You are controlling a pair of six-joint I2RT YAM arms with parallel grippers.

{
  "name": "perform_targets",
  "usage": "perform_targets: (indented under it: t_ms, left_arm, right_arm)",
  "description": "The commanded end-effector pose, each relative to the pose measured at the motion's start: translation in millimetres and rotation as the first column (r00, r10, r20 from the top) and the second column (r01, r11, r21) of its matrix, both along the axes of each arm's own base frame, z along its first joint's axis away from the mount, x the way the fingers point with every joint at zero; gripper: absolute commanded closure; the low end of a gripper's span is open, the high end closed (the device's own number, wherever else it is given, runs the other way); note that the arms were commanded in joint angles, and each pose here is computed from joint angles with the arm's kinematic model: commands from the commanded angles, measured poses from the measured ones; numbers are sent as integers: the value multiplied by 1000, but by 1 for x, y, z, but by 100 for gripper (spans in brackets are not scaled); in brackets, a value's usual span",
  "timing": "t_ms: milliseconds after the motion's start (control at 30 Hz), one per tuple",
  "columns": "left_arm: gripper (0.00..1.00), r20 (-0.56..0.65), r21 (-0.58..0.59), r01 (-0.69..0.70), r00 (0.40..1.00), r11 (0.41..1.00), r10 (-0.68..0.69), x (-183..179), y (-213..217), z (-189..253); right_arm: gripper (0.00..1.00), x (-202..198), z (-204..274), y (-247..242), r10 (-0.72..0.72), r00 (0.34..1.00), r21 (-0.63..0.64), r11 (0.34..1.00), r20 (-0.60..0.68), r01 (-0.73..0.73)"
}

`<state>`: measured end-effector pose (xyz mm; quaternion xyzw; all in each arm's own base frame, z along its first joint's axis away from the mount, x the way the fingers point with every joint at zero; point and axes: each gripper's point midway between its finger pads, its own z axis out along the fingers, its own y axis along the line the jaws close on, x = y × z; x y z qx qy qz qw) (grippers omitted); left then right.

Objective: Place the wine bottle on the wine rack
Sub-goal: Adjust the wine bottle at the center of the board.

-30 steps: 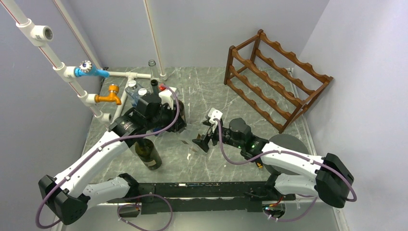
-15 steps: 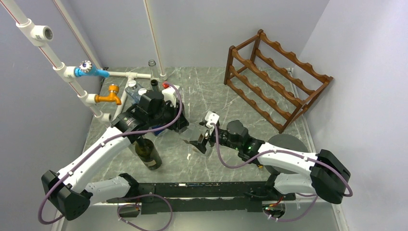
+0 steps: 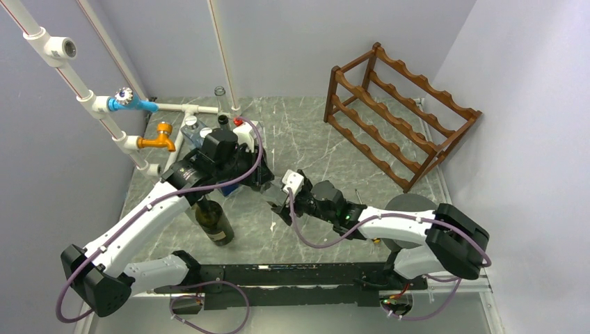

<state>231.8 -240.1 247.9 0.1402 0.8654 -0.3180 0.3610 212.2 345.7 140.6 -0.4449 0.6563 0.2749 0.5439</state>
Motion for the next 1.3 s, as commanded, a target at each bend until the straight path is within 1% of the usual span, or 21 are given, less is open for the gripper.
perform_targets:
  t_ms: [0,33,67,100,167,200,233,267,300,367,433,467,533,600,700,833,1000,1167,1267]
  left_arm:
    - [100,108,-191,35,994,981,-14,7,-22,61]
    - [100,103,-192,40,994,981,-21,6,-23,61]
    - [100,99,-192,50,995,980,-32,5,-25,60]
    - [100,93,-191,54,995,980,-37,4,-25,58]
    - [100,88,-183,51,995,982,-35,2,-23,54]
    - [100,88,-177,48,996,983,-33,1,-21,53]
    - [98,84,-169,49,996,984,-36,0,-20,51]
    - [89,81,-153,48,996,987,-36,-1,-18,48]
    - [76,82,-138,50,996,989,-39,-2,-15,47]
    - [47,86,-100,59,995,993,-51,-4,-11,42]
    - [25,83,-59,57,995,997,-52,-4,-5,39]
    - [16,74,-43,54,996,998,-51,-4,-2,36]
    - [2,46,-27,60,997,998,-59,-7,4,31]
    - [0,6,-43,82,997,996,-82,-12,8,26]
    - [0,-62,-103,169,983,980,-176,-29,2,16]
    - [0,-121,-107,217,966,970,-229,-43,2,-6]
    - [10,-194,-113,265,939,958,-283,-55,-4,-28]
    - [15,-246,-41,313,917,949,-314,-67,-14,-49]
    - [16,-279,-22,336,902,942,-328,-73,-18,-62]
  right_arm:
    - [14,21,18,5,-63,992,33,998,113,60]
    - [21,19,16,7,-35,991,15,999,132,33]
    - [32,17,11,9,12,987,-24,1000,163,-8]
    - [47,13,6,11,66,980,-66,996,186,-55]
    - [78,14,-3,5,109,964,-153,986,243,-73]
    - [88,16,-4,0,100,959,-172,984,264,-55]
    - [94,18,-5,-4,97,953,-189,981,286,-43]
    - [97,17,-5,-8,110,946,-209,977,305,-46]
    - [100,14,-7,-12,137,937,-241,969,321,-60]
    - [100,12,-9,-18,185,919,-298,951,348,-79]
    - [100,9,-12,-22,237,901,-357,929,363,-100]
    - [100,7,-15,-25,259,892,-380,918,370,-109]
    - [100,4,-17,-30,286,872,-402,909,397,-115]
    - [100,1,-18,-35,307,852,-417,901,424,-117]
    - [100,-1,-15,-40,315,839,-424,899,444,-113]
    - [100,-3,-12,-45,323,823,-429,897,466,-109]
    - [100,-5,-7,-45,333,803,-424,899,494,-112]
    - [100,-6,-4,-45,330,797,-426,899,506,-102]
    - [100,-8,-2,-47,329,793,-417,903,513,-106]
